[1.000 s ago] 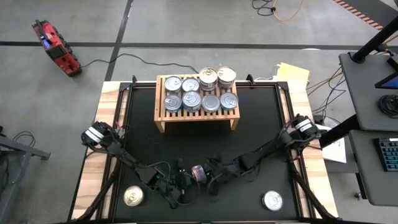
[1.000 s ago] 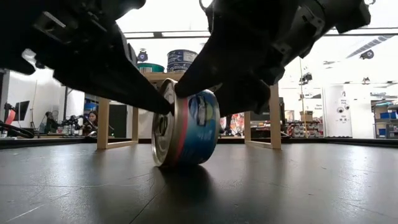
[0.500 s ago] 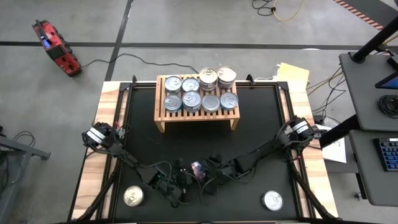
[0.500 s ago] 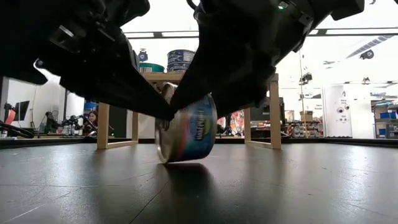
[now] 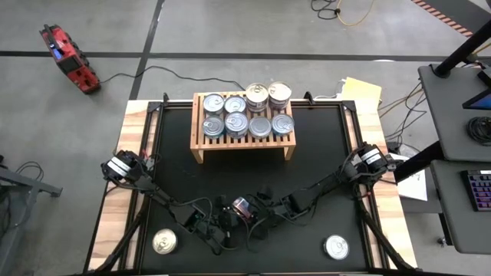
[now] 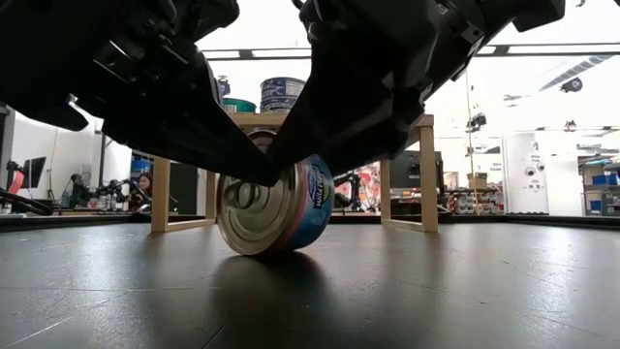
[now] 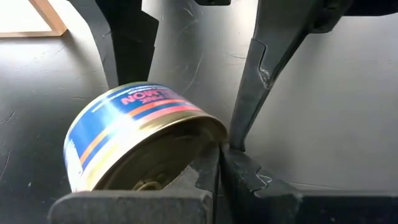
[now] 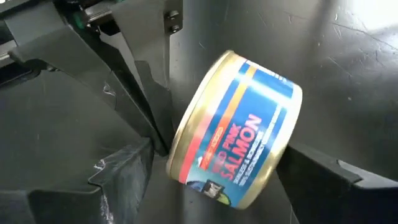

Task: Stack canned seafood by type on shelf
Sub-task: Stack the blue and pink tuna can on top of the blue and pink tuna can

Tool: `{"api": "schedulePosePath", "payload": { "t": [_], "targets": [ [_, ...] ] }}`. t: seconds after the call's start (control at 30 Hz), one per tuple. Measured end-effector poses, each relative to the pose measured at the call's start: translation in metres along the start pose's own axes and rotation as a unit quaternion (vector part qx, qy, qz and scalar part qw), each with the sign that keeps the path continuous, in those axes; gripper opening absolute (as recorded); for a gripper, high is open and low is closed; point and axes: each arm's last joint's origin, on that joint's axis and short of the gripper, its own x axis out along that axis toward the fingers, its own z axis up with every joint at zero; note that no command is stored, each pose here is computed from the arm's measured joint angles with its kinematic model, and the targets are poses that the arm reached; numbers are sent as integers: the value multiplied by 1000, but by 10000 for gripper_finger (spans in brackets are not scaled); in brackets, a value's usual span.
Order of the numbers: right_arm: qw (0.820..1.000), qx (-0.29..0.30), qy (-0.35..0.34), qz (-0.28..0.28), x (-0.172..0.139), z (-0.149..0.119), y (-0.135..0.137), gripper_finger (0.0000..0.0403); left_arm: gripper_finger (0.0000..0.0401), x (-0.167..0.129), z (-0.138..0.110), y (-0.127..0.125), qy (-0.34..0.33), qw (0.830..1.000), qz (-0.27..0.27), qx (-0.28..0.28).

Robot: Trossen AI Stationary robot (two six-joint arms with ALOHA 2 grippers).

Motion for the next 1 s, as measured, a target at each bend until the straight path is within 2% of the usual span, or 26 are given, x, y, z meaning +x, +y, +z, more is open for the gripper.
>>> {"api": "schedulePosePath", "payload": {
  "t": [0.23, 0.53, 0.73, 1.0],
  "targets": [
    [1000, -22, -8, -14, 1, -1, -1, 260, 0, 0, -1, 1, 1, 1000, 4, 2],
    [1000, -23, -10, -16, 2, -6, -4, 199, 0, 4, -5, 0, 5, 1000, 7, 3],
    [999, -26, -6, -29, 2, -8, -6, 200, 0, 3, -7, -1, 13, 1000, 0, 8],
    [998, -34, 4, -46, 2, -11, -9, 194, 0, -29, 4, -4, 29, 999, -19, 36]
  ]
}}
